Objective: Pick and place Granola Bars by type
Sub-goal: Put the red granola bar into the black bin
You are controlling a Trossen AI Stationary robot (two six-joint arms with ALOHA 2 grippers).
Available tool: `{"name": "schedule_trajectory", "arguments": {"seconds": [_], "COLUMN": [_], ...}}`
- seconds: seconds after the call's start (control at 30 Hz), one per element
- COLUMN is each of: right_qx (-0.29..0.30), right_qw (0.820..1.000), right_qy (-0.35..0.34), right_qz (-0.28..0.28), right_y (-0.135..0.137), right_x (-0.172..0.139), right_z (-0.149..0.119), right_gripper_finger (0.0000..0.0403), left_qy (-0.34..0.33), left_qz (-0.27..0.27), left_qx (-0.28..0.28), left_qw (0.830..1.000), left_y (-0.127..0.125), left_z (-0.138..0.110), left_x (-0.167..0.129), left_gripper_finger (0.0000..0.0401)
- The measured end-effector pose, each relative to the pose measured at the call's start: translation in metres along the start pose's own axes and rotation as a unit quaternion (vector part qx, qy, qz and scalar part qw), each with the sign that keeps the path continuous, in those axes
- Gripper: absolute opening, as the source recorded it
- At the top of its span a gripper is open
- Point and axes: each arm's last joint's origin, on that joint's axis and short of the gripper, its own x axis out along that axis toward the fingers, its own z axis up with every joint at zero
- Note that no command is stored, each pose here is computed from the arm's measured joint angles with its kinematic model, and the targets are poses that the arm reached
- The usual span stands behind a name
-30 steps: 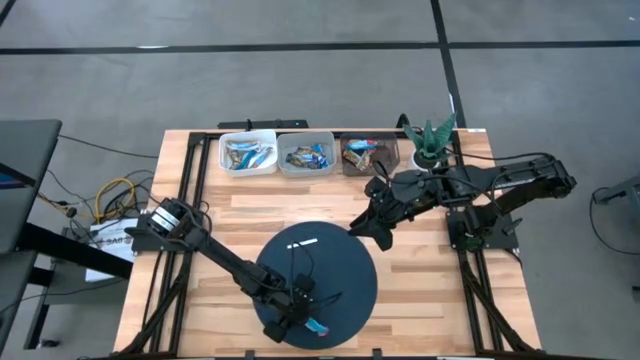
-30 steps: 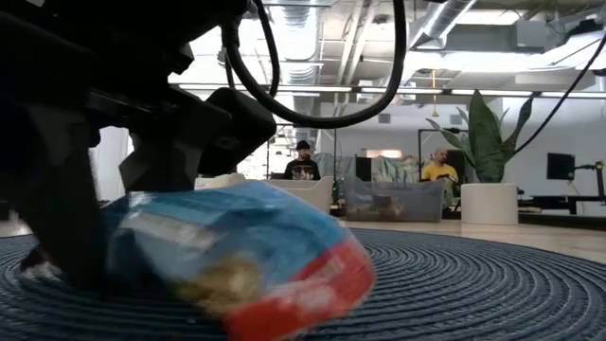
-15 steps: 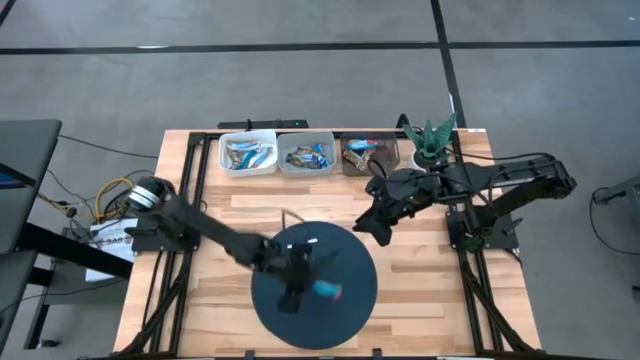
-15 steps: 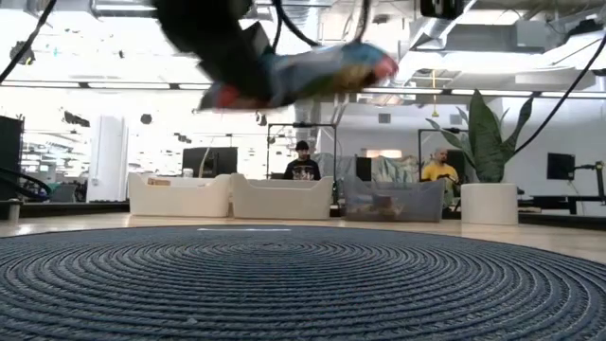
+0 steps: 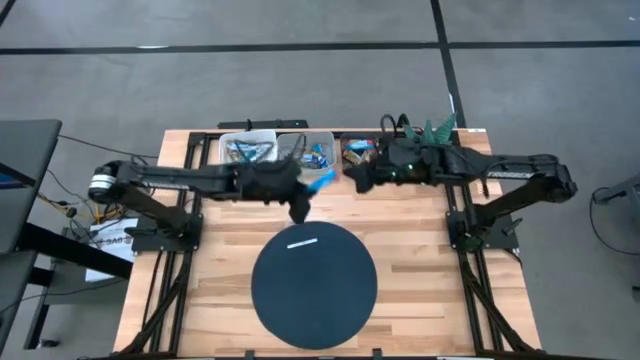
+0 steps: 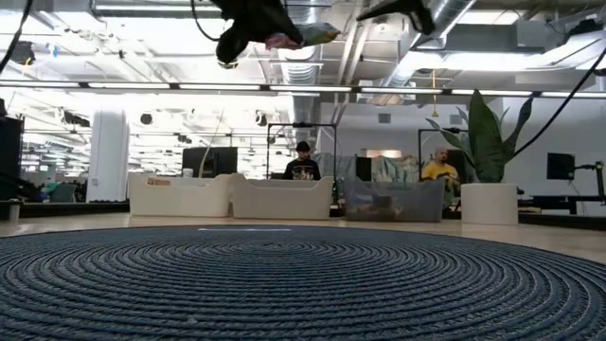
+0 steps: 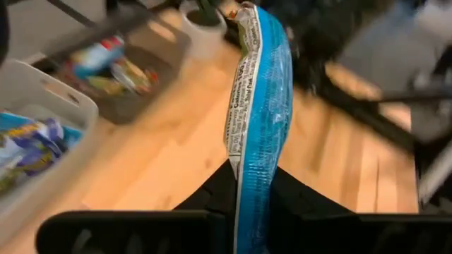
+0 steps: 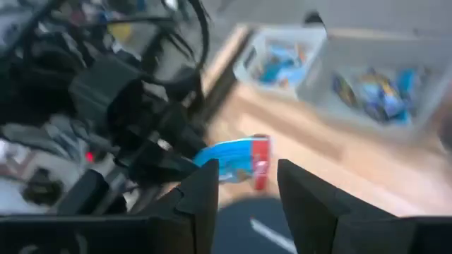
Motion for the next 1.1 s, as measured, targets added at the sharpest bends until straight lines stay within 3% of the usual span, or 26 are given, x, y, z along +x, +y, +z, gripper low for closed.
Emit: {"name": "schedule_trajectory", "arguments": {"seconds": [0.17, 0.4, 0.67, 0.87, 1.1], "right_qx": [0.017, 0.064, 0.074, 0.081, 0.080], "right_qw": [0.997, 0.995, 0.986, 0.984, 0.986], "right_qy": [-0.062, -0.047, -0.069, -0.063, -0.055], "right_qz": [0.033, 0.053, 0.130, 0.143, 0.132], "right_y": [-0.001, -0.018, -0.013, -0.013, -0.019], "right_x": [0.016, 0.043, 0.068, 0.075, 0.077], "right_z": [0.021, 0.039, 0.048, 0.049, 0.051], "right_gripper_finger": [0.0144, 0.0195, 0.0237, 0.0212, 0.0136], "left_qy": [-0.047, -0.094, -0.103, -0.111, -0.117], "left_qz": [0.008, 0.019, 0.018, 0.007, 0.004], "left_qx": [-0.038, -0.058, -0.067, -0.061, -0.055], "left_qw": [0.998, 0.994, 0.992, 0.992, 0.992], "left_y": [0.016, 0.030, 0.041, 0.040, 0.040], "left_z": [0.019, 0.035, 0.042, 0.044, 0.045], "left_x": [-0.010, -0.016, -0.016, -0.016, -0.017], "left_gripper_finger": [0.0053, 0.0041, 0.0038, 0.0045, 0.0037]}}
